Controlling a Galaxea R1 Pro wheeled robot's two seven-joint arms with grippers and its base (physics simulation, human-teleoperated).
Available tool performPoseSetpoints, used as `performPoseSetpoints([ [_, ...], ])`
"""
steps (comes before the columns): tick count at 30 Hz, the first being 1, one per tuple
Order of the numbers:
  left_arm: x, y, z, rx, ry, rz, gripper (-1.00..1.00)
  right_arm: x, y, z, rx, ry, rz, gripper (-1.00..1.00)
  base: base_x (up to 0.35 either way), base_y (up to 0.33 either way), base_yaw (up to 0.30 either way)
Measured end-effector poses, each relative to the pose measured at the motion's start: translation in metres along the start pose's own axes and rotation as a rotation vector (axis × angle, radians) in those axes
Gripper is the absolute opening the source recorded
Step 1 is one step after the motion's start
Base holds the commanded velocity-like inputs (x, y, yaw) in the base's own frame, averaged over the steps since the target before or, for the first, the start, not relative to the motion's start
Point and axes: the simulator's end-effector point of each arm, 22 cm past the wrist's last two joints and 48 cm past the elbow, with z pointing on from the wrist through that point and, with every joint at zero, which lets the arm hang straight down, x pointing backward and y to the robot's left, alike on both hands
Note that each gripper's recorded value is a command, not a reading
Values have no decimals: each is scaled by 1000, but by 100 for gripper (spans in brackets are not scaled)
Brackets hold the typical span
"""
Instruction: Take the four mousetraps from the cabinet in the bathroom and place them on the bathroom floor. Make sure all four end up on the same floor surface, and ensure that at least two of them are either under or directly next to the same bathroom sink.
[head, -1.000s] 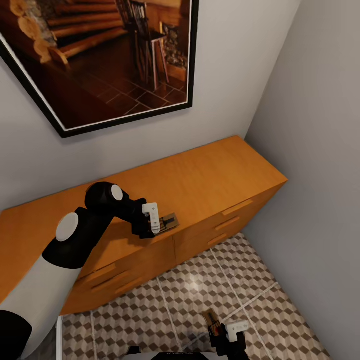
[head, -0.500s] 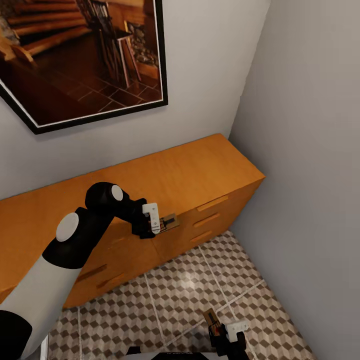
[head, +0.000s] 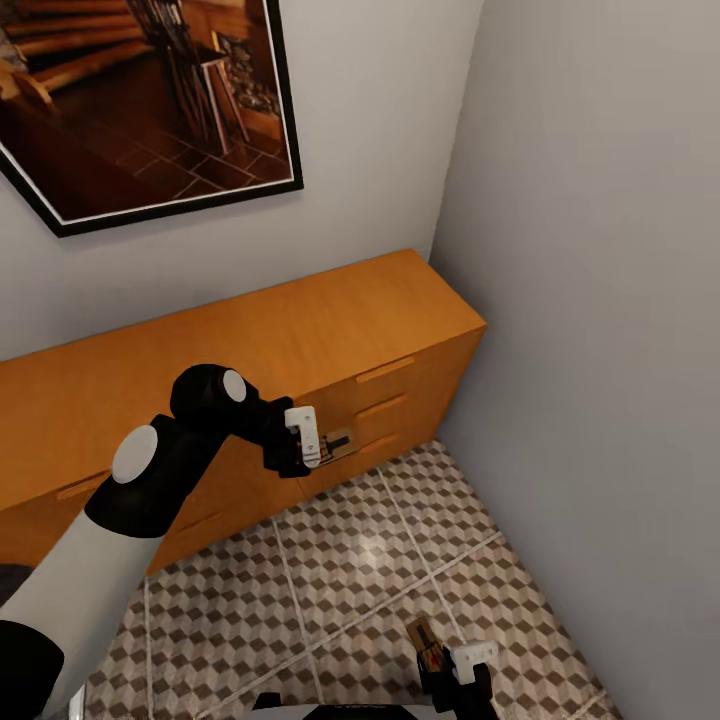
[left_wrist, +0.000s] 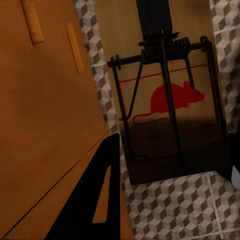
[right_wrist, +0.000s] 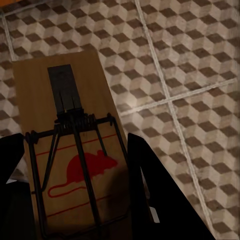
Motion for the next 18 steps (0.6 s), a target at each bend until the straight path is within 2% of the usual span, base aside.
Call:
performPoseSetpoints([
  [8, 1, -1, 1, 4, 3, 0, -100, 0, 0, 0, 0, 0, 0, -100, -256, -196, 0],
  [18, 21, -3, 9, 28, 43, -24, -100, 0, 0, 0, 0, 0, 0, -100, -35, -26, 0],
])
